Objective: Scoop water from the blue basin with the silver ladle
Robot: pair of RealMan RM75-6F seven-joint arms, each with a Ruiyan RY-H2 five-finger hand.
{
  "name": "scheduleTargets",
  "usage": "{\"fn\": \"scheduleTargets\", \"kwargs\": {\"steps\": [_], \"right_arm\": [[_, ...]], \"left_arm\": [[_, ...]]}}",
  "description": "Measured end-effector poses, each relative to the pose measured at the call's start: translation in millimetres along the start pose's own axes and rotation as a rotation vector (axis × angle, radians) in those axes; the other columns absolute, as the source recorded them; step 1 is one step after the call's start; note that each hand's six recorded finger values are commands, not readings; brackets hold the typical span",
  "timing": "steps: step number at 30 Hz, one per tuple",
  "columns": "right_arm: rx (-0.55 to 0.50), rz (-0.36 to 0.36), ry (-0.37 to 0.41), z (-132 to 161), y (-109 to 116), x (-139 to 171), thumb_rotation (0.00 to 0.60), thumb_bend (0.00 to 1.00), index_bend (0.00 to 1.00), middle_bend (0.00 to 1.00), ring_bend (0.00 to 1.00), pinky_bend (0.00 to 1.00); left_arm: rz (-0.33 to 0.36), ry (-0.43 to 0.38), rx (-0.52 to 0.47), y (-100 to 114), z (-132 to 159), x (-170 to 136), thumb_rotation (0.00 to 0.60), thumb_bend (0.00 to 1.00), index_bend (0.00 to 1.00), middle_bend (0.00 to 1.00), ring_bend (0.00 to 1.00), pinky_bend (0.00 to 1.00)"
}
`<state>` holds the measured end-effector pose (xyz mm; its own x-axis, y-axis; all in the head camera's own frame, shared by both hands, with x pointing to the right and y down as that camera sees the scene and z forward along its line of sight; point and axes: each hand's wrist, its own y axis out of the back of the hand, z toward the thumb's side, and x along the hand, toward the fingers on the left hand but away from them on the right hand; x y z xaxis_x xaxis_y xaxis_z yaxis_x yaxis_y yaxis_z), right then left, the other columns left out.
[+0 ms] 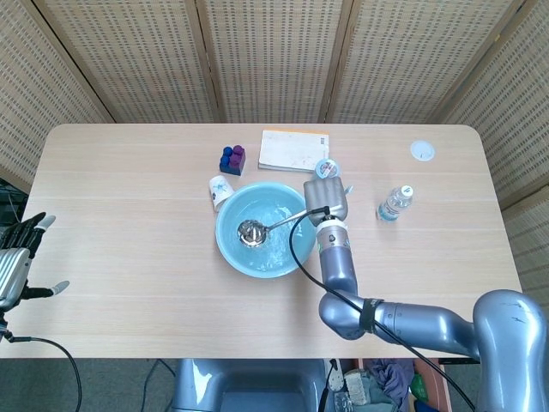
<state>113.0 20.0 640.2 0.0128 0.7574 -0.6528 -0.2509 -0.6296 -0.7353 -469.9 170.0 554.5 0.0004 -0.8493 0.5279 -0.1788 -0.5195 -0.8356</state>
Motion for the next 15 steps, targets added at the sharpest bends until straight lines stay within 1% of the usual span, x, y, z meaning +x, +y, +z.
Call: {"fn": "scheduleTargets", "kwargs": {"steps": [5,15], "right_arm": [[-0.003,-0.015,-0.003,0.0,13.1,3.6,0.6,0.86,0.8,0.99,1.0,1.0],[0.01,-0.043,-0.019,0.1,29.7,8.8,0.6,0.86,0.81,0.99,1.0,1.0]], "left_arm": [[0.002,0.0,-0.001,0.8,0.2,-0.3,0.6,0.0,0.0,0.0,0.0,0.0],[0.005,-0.001,-0.005,2.4,-0.7,-0.6,0.6,0.0,0.0,0.0,0.0,0.0]]}}
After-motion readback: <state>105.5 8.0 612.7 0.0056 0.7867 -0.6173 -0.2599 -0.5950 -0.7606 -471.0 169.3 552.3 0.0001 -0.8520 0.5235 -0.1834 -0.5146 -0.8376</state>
